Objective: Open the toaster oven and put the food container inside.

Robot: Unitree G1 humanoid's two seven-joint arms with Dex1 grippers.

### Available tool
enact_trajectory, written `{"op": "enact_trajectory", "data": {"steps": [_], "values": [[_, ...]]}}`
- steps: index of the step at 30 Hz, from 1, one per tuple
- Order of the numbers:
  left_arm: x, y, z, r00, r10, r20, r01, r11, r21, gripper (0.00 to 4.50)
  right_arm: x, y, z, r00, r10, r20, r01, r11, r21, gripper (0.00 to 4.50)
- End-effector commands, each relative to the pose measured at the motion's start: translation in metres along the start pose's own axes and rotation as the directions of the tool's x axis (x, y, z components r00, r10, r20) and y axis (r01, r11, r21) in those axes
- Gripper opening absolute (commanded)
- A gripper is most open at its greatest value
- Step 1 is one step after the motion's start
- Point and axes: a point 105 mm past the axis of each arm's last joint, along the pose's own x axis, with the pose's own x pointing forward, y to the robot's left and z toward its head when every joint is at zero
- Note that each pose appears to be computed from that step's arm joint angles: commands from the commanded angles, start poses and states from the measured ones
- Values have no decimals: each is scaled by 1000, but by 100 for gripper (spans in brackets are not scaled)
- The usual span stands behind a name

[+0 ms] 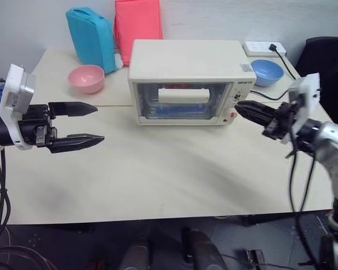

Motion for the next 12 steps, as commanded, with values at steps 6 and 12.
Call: {"op": "enact_trajectory", "data": {"steps": [6, 12], "values": [[-3, 1, 7, 1000, -3, 10, 3, 999, 36, 450, -37, -3, 24, 997, 63, -45, -64, 998, -24, 352], [-5, 1, 8, 1000, -6, 18, 5, 1000, 28, 450, -35, -2, 19, 994, 71, -78, -76, 995, -60, 445]]}}
